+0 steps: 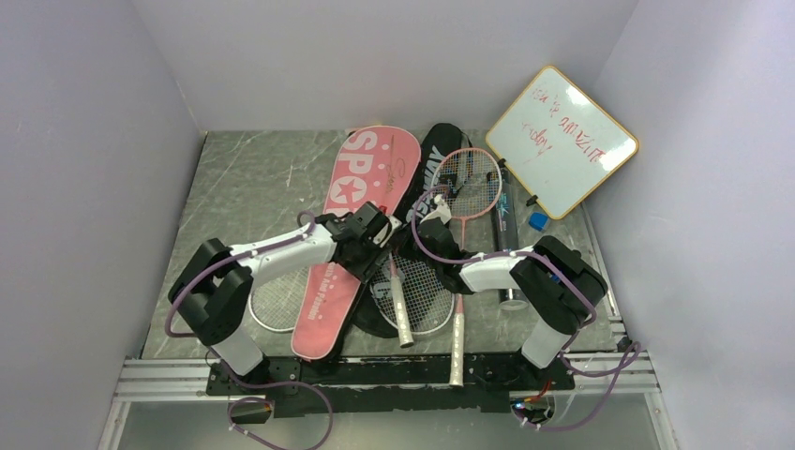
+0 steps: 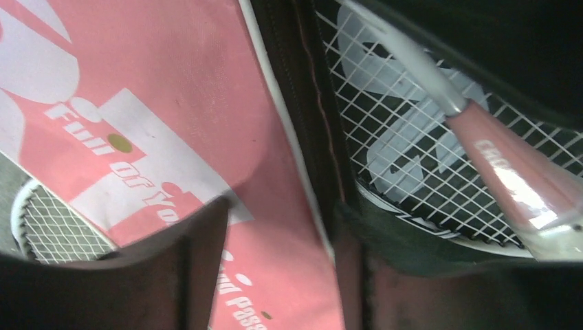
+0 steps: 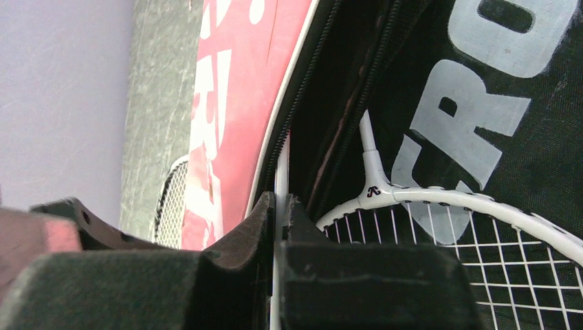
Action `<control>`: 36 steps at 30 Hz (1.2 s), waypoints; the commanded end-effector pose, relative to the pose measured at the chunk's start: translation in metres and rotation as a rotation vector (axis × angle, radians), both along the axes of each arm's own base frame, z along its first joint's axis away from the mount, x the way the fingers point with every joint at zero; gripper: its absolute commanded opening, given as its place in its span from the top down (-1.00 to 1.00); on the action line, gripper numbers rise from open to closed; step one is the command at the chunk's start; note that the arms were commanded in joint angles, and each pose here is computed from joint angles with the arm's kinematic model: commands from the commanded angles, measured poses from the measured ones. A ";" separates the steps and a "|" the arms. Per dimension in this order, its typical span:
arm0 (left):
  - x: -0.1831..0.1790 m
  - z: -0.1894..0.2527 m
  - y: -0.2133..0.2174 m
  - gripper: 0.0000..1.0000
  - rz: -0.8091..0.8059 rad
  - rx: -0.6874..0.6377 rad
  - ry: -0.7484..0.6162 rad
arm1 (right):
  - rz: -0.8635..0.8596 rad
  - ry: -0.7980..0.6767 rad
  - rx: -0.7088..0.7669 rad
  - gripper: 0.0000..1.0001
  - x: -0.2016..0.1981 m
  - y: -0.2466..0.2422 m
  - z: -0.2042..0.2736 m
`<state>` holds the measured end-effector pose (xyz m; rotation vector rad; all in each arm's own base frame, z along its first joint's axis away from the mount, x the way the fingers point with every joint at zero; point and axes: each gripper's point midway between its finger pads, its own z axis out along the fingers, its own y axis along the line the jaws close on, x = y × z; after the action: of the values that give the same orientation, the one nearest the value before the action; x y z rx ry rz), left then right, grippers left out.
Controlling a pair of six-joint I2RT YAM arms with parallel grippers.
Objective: Pack up the badminton gear
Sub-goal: Place the racket in the racket bag.
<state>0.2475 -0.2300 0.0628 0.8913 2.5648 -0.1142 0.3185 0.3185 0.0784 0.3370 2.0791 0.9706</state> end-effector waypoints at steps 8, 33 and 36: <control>0.004 0.044 -0.012 0.90 0.003 -0.100 -0.068 | -0.018 -0.083 0.078 1.00 0.014 0.010 0.039; -0.084 0.160 -0.129 0.90 -0.315 -0.958 0.285 | -0.209 -0.063 0.195 1.00 -0.002 -0.014 0.072; -0.092 0.177 -0.135 0.90 -0.329 -1.064 0.325 | -0.265 -0.038 0.197 1.00 -0.002 -0.019 0.067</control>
<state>0.2014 -0.3243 0.1493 0.7223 2.3847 -1.1116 0.2944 0.3033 0.1016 0.4971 2.0549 0.9599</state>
